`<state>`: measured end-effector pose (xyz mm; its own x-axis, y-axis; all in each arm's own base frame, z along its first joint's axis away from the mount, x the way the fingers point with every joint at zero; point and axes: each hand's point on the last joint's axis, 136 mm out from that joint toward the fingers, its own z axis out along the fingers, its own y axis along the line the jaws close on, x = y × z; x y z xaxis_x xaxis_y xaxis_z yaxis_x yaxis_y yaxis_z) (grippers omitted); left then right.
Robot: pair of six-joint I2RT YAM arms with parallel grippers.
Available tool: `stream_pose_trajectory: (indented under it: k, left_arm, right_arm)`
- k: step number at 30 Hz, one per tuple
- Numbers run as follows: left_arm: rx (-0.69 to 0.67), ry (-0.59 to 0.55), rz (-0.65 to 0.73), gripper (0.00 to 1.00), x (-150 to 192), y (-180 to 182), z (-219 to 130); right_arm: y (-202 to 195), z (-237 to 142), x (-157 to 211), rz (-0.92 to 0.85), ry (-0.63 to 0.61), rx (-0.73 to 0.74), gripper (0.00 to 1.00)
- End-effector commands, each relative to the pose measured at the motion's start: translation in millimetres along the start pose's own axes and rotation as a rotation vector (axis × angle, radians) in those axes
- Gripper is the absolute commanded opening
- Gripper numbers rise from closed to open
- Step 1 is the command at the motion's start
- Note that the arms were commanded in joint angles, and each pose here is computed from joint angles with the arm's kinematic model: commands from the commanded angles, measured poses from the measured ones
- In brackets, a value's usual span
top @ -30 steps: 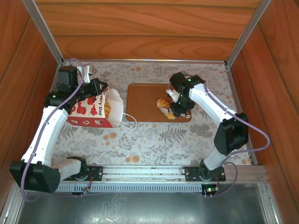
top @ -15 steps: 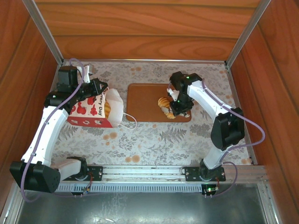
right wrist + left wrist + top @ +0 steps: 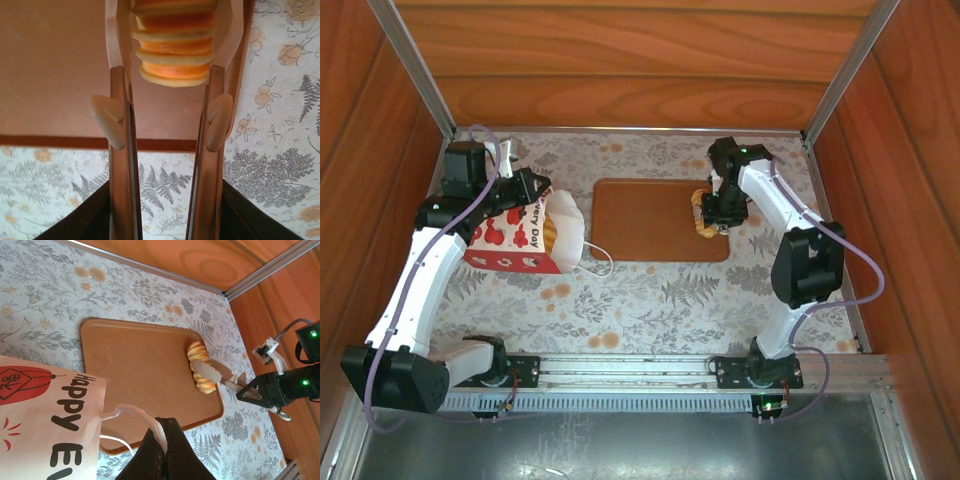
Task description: Take the fake bread out of the paper bag
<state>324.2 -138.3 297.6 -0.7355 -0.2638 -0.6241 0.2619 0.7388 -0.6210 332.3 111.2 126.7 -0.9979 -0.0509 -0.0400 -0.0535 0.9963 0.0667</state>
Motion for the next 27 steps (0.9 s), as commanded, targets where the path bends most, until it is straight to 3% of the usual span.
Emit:
stream_pose_trajectory:
  k: [1,18,27]
  left_arm:
    - [0.029,-0.032,0.023,0.00,-6.1,-8.8,-3.5]
    - [0.030,-0.028,0.015,0.00,-6.3,-7.4,-0.2]
    - [0.031,-0.027,0.006,0.00,-4.4,-6.6,0.2]
  right_arm:
    - [1.5,-9.3,-20.1,0.093,-0.057,-0.027,0.49]
    - [-16.6,-5.8,-23.5,0.081,-0.043,0.075,0.51]
    - [-6.2,-4.6,-3.5,0.033,0.004,-0.001,0.50]
